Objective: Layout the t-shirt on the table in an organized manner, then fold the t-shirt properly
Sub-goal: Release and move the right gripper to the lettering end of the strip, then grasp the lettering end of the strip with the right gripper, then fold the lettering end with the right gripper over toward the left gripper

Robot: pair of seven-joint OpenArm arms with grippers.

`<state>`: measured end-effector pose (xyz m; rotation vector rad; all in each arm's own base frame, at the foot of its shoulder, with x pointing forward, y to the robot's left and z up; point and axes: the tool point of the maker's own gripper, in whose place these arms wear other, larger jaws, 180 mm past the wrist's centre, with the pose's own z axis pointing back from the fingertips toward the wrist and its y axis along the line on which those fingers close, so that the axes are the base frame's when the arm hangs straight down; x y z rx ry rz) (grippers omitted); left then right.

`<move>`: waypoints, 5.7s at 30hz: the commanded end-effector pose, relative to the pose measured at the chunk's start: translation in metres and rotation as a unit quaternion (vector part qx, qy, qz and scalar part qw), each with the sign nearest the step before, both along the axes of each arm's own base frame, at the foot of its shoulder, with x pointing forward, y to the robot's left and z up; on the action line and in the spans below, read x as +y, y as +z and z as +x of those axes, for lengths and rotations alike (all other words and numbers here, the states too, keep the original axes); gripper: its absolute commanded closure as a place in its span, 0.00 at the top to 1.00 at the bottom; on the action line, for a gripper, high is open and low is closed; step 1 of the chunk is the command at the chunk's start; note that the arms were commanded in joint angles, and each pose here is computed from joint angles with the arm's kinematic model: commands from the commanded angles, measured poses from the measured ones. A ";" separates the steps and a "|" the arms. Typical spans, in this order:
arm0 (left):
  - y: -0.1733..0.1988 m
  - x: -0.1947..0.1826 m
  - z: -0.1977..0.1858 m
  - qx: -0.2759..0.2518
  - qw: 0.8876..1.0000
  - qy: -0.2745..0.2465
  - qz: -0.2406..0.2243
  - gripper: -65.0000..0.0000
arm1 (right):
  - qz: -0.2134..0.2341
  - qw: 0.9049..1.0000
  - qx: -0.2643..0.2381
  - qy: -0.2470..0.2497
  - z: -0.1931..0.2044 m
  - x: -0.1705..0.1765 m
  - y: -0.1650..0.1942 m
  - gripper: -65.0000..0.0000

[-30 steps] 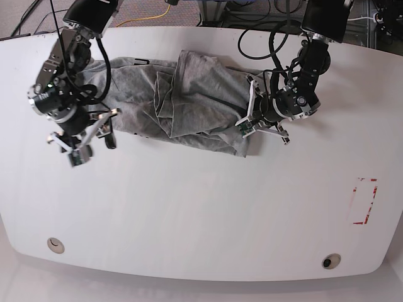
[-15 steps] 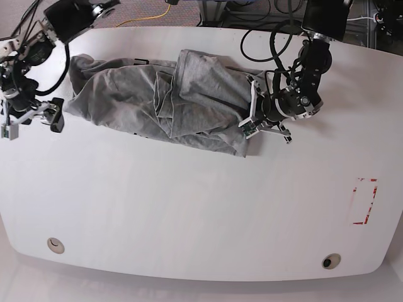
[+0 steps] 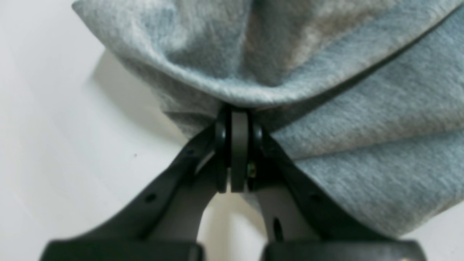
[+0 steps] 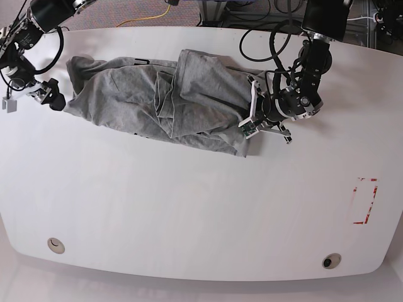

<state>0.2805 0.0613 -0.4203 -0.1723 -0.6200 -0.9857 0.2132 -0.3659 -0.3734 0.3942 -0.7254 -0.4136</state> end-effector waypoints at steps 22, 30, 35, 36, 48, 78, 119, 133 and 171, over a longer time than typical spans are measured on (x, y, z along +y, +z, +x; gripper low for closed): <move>-0.008 0.016 -0.004 0.012 0.999 0.003 0.042 0.00 | 0.057 0.996 0.017 0.060 -0.001 0.072 -0.033 1.00; -0.008 0.017 -0.004 0.013 0.999 0.003 0.042 0.00 | 0.068 0.994 0.022 0.078 0.002 0.089 -0.038 1.00; -0.008 0.018 -0.004 0.013 0.999 0.003 0.043 0.00 | 0.077 0.994 0.022 0.081 0.002 0.098 -0.041 1.00; -0.008 0.018 -0.004 0.013 0.999 0.003 0.043 0.00 | 0.078 0.993 0.022 0.081 0.002 0.098 -0.041 1.00; -0.008 0.018 -0.003 0.012 0.999 0.003 0.043 0.00 | 0.079 0.993 0.029 0.081 -0.004 0.099 -0.045 0.49; -0.009 0.015 -0.005 0.014 0.999 0.003 0.041 0.00 | -0.101 0.966 -0.118 0.208 0.043 0.153 0.076 0.00; -0.014 -0.007 -0.013 0.028 0.999 0.004 0.015 0.00 | 0.047 0.861 -0.213 0.460 0.046 0.374 0.103 0.10; -0.017 -0.008 -0.020 0.036 0.999 0.005 0.013 0.00 | 0.050 0.872 -0.202 0.443 0.071 0.373 0.089 0.26; -0.014 -0.016 -0.017 0.032 0.999 0.004 0.001 0.00 | 0.068 0.837 -0.239 0.487 0.090 0.424 0.133 0.82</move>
